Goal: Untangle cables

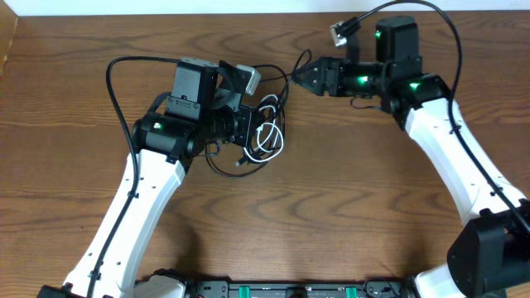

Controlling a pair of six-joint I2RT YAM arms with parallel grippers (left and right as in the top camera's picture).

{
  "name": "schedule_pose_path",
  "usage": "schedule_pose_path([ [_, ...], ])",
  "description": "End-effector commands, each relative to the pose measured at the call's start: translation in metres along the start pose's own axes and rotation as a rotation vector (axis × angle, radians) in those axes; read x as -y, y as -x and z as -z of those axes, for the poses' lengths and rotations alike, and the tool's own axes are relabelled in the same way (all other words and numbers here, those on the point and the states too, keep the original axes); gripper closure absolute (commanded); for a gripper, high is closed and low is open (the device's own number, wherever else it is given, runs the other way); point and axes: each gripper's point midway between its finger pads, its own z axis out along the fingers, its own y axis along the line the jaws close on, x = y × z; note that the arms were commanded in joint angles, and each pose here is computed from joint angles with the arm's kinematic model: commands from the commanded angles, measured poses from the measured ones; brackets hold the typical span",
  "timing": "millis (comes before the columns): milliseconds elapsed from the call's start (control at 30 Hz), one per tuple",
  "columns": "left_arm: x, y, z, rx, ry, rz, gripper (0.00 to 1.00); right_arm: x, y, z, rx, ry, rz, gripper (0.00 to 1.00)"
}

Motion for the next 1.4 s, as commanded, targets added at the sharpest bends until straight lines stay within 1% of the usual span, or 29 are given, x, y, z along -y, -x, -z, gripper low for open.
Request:
schedule_pose_path([
  [0, 0.003, 0.005, 0.003, 0.014, -0.003, -0.005, 0.93, -0.008, 0.003, -0.006, 0.025, -0.008, -0.018, 0.37],
  [100, 0.003, 0.005, 0.003, 0.013, -0.003, -0.004, 0.93, -0.016, 0.007, -0.011, 0.046, 0.002, -0.015, 0.38],
  [167, 0.003, 0.005, 0.003, 0.013, -0.003, -0.005, 0.93, -0.008, 0.013, -0.013, 0.084, -0.050, -0.050, 0.41],
  [233, 0.003, 0.005, 0.003, 0.013, -0.003, -0.005, 0.93, 0.003, 0.019, -0.013, 0.127, -0.110, -0.086, 0.46],
  [300, 0.003, 0.005, 0.003, 0.013, -0.003, -0.005, 0.93, 0.014, 0.024, -0.016, 0.168, -0.168, -0.109, 0.56],
  [367, 0.003, 0.005, 0.003, 0.013, -0.003, -0.005, 0.93, 0.015, 0.023, -0.024, 0.162, -0.159, -0.100, 0.65],
  [400, 0.002, 0.005, 0.003, 0.013, -0.002, -0.005, 0.93, 0.016, 0.019, -0.029, 0.147, -0.158, -0.101, 0.73],
  [467, -0.001, 0.005, 0.004, 0.015, 0.020, -0.005, 0.93, 0.021, 0.006, -0.038, 0.094, -0.176, -0.056, 0.99],
  [533, -0.009, 0.005, 0.004, 0.017, 0.062, -0.004, 0.93, 0.024, 0.006, -0.036, 0.091, -0.191, -0.010, 0.99],
  [567, -0.013, 0.005, 0.004, 0.017, 0.087, -0.003, 0.93, 0.027, 0.012, -0.028, 0.113, -0.206, 0.000, 0.99],
  [667, -0.038, 0.001, 0.005, 0.010, 0.225, 0.008, 0.93, 0.034, 0.037, 0.007, 0.199, -0.245, 0.010, 0.99],
  [767, -0.058, -0.006, 0.006, -0.019, 0.335, 0.031, 0.93, 0.045, 0.070, 0.076, 0.326, -0.316, 0.005, 0.99],
  [833, -0.064, -0.009, 0.005, -0.037, 0.362, 0.036, 0.93, 0.056, 0.081, 0.123, 0.399, -0.392, -0.010, 0.99],
  [900, -0.069, -0.013, 0.002, -0.057, 0.379, 0.041, 0.93, 0.071, 0.084, 0.166, 0.461, -0.481, -0.035, 0.99],
  [967, -0.071, -0.014, -0.001, -0.065, 0.383, 0.044, 0.93, 0.085, 0.081, 0.199, 0.494, -0.553, -0.071, 0.99],
  [1067, -0.074, -0.016, -0.006, -0.078, 0.388, 0.047, 0.93, 0.125, 0.068, 0.256, 0.540, -0.667, -0.190, 0.99],
  [1167, -0.076, -0.017, -0.007, -0.082, 0.389, 0.051, 0.93, 0.144, 0.061, 0.280, 0.556, -0.715, -0.237, 0.99],
  [1233, -0.076, -0.016, -0.007, -0.081, 0.389, 0.051, 0.92, 0.147, 0.058, 0.283, 0.542, -0.705, -0.233, 0.99],
  [1333, -0.072, -0.014, -0.008, -0.071, 0.364, 0.048, 0.93, 0.130, 0.057, 0.260, 0.458, -0.605, -0.123, 0.99],
  [1367, -0.064, -0.011, -0.010, -0.063, 0.317, 0.046, 0.93, 0.120, 0.056, 0.246, 0.417, -0.562, -0.061, 0.98],
])
